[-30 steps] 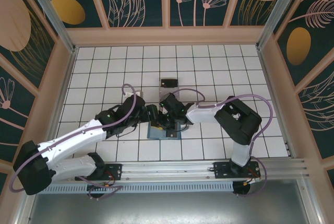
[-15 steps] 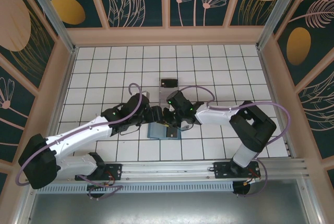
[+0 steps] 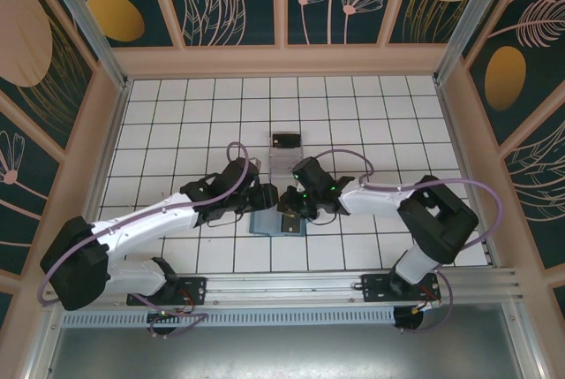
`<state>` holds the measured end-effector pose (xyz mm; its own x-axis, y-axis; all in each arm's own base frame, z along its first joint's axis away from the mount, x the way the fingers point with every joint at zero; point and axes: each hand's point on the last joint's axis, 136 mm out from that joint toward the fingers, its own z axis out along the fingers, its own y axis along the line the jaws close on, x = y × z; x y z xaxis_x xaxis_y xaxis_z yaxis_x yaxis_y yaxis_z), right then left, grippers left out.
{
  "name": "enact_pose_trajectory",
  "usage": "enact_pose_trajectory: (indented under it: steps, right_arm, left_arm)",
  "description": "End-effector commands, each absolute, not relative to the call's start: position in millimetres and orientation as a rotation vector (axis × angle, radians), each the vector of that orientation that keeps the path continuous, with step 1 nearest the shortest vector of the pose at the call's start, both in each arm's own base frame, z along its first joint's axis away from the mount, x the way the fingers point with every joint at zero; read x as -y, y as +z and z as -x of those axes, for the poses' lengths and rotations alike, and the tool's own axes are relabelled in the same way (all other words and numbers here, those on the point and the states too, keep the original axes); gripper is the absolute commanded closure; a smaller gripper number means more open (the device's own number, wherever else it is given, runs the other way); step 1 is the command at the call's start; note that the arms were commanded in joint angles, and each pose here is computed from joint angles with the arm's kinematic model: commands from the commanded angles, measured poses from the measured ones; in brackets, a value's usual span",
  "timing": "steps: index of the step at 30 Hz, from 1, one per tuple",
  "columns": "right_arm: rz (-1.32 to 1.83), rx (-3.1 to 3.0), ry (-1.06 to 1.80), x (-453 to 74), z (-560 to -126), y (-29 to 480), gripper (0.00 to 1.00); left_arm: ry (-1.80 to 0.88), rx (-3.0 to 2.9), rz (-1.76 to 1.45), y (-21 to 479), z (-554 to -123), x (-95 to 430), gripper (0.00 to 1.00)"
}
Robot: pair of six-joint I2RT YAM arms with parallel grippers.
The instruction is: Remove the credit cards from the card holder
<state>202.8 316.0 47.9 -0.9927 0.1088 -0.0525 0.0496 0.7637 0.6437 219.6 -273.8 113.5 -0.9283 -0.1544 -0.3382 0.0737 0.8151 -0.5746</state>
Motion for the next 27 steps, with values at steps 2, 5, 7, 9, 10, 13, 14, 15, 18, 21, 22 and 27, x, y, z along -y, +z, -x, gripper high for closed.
enact_pose_trajectory:
  steps: [2,5,7,9,10,13,14,15,18,21,22,27]
  right_arm:
    - [-0.192,-2.868,0.900,-284.4,-202.9,46.5,0.79]
    - [-0.229,-2.872,0.843,-267.3,-200.8,44.3,0.80]
    - [-0.244,-2.875,0.823,-259.6,-198.7,43.0,0.80]
    - [-0.254,-2.869,0.829,-256.3,-197.9,44.1,0.80]
    - [-0.258,-2.867,0.833,-255.3,-197.8,44.8,0.80]
    - [-0.250,-2.875,0.828,-254.8,-196.2,43.0,0.80]
    - [-0.246,-2.884,0.822,-254.2,-194.9,40.5,0.81]
    - [-0.242,-2.890,0.820,-254.2,-194.1,38.8,0.81]
    - [-0.235,-2.903,0.820,-256.0,-193.8,34.2,0.81]
    - [-0.223,-2.916,0.827,-259.1,-193.4,30.8,0.81]
    - [-0.219,-2.922,0.824,-259.7,-193.1,29.8,0.81]
    - [-0.212,-2.935,0.815,-261.1,-193.5,25.6,0.81]
  left_arm:
    - [-0.966,-2.629,0.043,124.8,-222.1,296.0,0.60]
    - [-0.950,-2.672,0.007,118.7,-218.8,305.2,0.64]
    - [-0.937,-2.698,-0.008,113.3,-216.5,311.4,0.65]
    - [-0.929,-2.730,-0.015,105.6,-213.2,316.9,0.66]
    - [-0.919,-2.750,-0.019,100.1,-211.4,319.2,0.66]
    - [-0.881,-2.805,-0.015,83.6,-207.9,322.3,0.67]
    - [-0.866,-2.823,-0.012,77.4,-206.4,322.4,0.67]
    - [-0.854,-2.833,-0.007,73.1,-206.1,321.7,0.68]
    - [-0.817,-2.848,0.006,63.7,-206.4,318.2,0.71]
    - [-0.789,-2.863,0.010,53.6,-205.7,314.9,0.73]
    - [-0.781,-2.868,0.009,50.4,-205.0,314.4,0.74]
    - [-0.761,-2.890,0.016,39.1,-202.7,311.8,0.75]
